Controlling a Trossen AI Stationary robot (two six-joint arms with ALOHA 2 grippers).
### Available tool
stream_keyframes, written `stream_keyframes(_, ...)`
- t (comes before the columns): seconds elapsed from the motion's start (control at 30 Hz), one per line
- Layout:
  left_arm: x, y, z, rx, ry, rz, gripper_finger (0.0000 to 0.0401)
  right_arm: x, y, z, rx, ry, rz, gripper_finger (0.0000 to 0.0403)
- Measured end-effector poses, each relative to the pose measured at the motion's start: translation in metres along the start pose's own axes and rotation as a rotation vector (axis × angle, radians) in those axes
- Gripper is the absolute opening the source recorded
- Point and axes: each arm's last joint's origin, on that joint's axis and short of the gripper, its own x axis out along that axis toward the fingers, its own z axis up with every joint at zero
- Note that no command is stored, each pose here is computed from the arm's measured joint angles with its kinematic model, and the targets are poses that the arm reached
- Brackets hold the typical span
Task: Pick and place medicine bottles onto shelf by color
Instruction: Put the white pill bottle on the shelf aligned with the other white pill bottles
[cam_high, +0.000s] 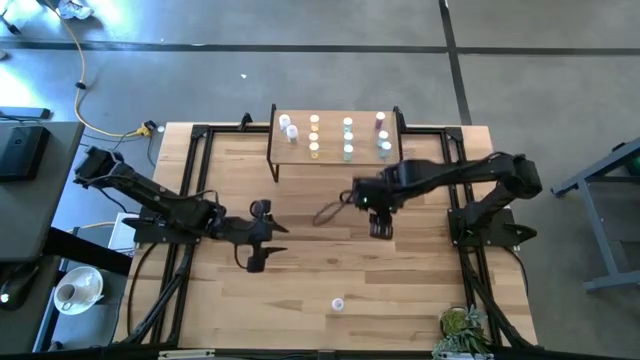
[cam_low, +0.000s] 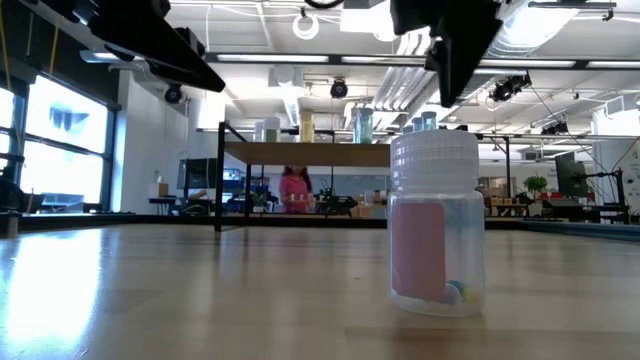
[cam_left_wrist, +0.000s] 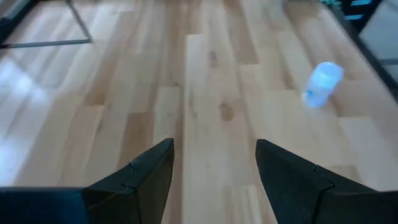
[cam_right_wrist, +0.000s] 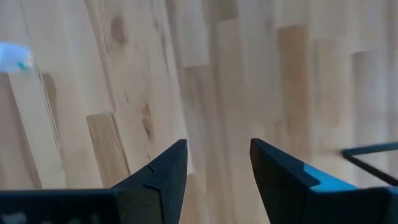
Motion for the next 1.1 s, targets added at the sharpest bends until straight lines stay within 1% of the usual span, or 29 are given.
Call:
stream_keyframes(0.17,0.000,-0.001,-0.005,-0.005,0.007,0.066,0.0216,0.033,0.017,-0.011,-0.020,0.014,0.024,0.0167)
stream_keyframes(0.3,0.000,0.000,-0.005,-0.012,0.009,0.073,0.0216,0.055,0.031,-0.021,-0.045,0.010,0.061,0.0167)
stream_keyframes(0.4,0.000,0.000,-0.005,-0.016,0.008,0.073,0.0216,0.068,0.043,-0.026,-0.066,-0.020,0.092,0.0167)
stream_keyframes(0.67,0.000,0.000,-0.005,-0.032,0.007,0.073,0.0216,0.085,0.076,-0.035,-0.163,-0.151,0.170,0.0167)
stream_keyframes(0.87,0.000,0.000,-0.005,-0.039,0.007,0.073,0.0216,0.100,0.103,-0.046,-0.252,-0.291,0.271,0.0167)
stream_keyframes(1.0,0.000,0.000,-0.005,-0.039,0.007,0.073,0.0216,0.108,0.116,-0.055,-0.293,-0.377,0.322,0.0167)
stream_keyframes(1.1,0.000,0.000,-0.004,-0.042,0.000,0.072,0.0216,0.112,0.122,-0.060,-0.309,-0.438,0.338,0.0167)
